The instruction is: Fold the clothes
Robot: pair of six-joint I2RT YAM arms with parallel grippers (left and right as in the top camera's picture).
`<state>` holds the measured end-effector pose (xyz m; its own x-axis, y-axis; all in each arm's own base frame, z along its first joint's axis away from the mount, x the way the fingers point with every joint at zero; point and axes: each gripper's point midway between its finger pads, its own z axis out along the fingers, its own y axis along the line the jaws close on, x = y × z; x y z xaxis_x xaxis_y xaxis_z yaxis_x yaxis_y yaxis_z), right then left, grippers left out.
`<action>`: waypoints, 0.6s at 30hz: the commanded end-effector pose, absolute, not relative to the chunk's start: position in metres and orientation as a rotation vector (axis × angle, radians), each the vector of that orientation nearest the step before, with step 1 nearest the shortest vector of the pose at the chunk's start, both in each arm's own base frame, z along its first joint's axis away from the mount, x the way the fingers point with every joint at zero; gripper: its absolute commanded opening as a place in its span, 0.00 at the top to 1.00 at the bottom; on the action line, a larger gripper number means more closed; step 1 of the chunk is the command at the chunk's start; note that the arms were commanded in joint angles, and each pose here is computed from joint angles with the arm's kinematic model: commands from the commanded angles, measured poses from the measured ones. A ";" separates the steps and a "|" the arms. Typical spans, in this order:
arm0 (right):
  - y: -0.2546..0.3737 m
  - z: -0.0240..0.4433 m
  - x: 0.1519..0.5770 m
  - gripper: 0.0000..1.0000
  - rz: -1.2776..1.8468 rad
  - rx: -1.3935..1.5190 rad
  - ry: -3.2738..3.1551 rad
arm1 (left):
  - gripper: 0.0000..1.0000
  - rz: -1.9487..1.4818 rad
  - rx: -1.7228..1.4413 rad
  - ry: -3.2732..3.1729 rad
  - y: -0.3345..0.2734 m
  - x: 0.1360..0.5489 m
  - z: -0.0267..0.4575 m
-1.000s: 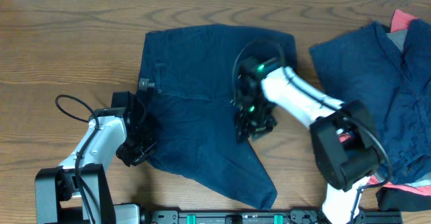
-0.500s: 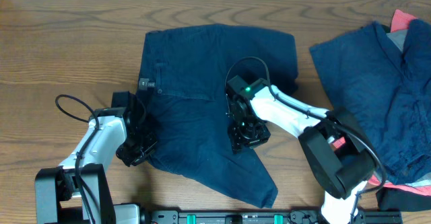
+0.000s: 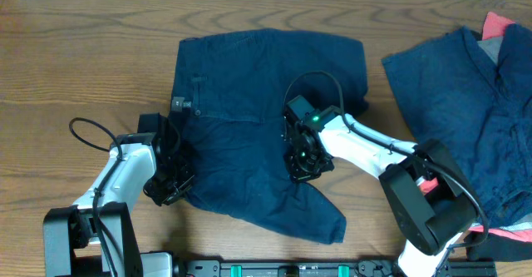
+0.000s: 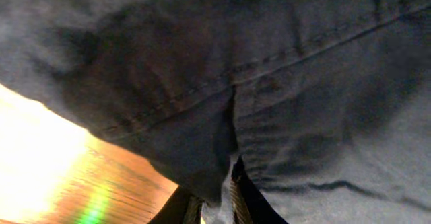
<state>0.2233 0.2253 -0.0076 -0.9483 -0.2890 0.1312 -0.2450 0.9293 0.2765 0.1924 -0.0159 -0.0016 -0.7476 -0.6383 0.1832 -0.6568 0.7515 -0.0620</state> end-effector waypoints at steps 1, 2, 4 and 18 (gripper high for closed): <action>0.154 -0.038 0.267 0.99 0.060 0.226 -3.067 | 0.83 0.338 1.029 -2.788 -0.032 0.200 0.003; 0.147 -0.035 0.278 0.98 0.084 0.193 -3.093 | 0.83 0.374 1.029 -2.793 -0.035 0.203 0.003; 0.133 -0.026 0.304 0.98 0.128 0.117 -3.155 | 0.83 0.444 1.027 -2.813 -0.041 0.213 0.005; 0.119 0.078 0.367 0.60 -0.081 -0.122 -3.178 | 0.83 0.699 0.998 -2.816 -0.063 0.235 0.014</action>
<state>0.3761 0.1121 0.0659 -0.9968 0.0249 -0.0757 0.0235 0.9995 0.0189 0.2380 -0.0563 0.0104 -0.7813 -0.5949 0.1887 -0.6177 0.6937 -0.3704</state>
